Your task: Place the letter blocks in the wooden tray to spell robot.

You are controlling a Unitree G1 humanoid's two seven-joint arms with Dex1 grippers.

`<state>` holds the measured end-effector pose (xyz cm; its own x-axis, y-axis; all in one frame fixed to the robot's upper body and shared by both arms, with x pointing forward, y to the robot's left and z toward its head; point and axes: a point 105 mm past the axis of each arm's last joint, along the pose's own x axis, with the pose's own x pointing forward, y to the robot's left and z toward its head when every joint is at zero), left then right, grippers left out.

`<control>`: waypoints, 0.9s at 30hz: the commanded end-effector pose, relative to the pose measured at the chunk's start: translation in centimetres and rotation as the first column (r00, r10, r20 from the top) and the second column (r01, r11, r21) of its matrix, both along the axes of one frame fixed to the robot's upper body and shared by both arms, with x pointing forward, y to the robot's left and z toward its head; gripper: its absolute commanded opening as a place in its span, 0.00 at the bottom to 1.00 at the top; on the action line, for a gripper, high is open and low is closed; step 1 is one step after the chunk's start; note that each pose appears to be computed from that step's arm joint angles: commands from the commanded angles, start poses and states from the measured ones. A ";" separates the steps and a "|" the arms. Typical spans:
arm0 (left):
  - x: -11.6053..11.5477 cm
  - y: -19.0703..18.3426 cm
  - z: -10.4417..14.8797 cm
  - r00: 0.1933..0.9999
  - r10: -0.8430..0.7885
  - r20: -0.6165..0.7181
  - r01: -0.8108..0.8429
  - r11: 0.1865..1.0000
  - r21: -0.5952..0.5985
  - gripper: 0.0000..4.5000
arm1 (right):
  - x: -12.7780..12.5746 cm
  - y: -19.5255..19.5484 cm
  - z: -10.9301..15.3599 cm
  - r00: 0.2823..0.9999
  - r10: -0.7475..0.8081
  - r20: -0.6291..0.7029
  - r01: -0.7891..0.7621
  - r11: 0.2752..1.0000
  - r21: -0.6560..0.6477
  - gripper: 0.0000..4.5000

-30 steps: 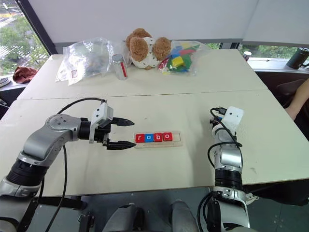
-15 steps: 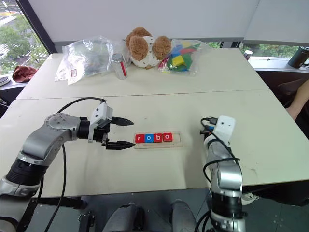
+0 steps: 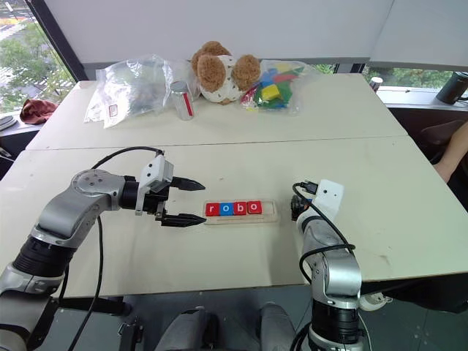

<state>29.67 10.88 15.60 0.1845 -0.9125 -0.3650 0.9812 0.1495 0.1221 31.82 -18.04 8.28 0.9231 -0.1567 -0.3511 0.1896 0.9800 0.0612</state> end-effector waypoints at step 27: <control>-1.2 1.4 1.2 0.998 -0.017 0.052 0.015 0.999 0.049 1.00 | 0.6 -7.0 4.1 0.211 0.926 -0.314 -0.959 0.134 -0.249 0.99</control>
<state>28.46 12.10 15.54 0.1602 -0.8970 -0.4119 0.9852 0.1192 0.1235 32.05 -25.30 11.68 0.4122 0.6974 -0.5863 -0.9092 0.3567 -0.2149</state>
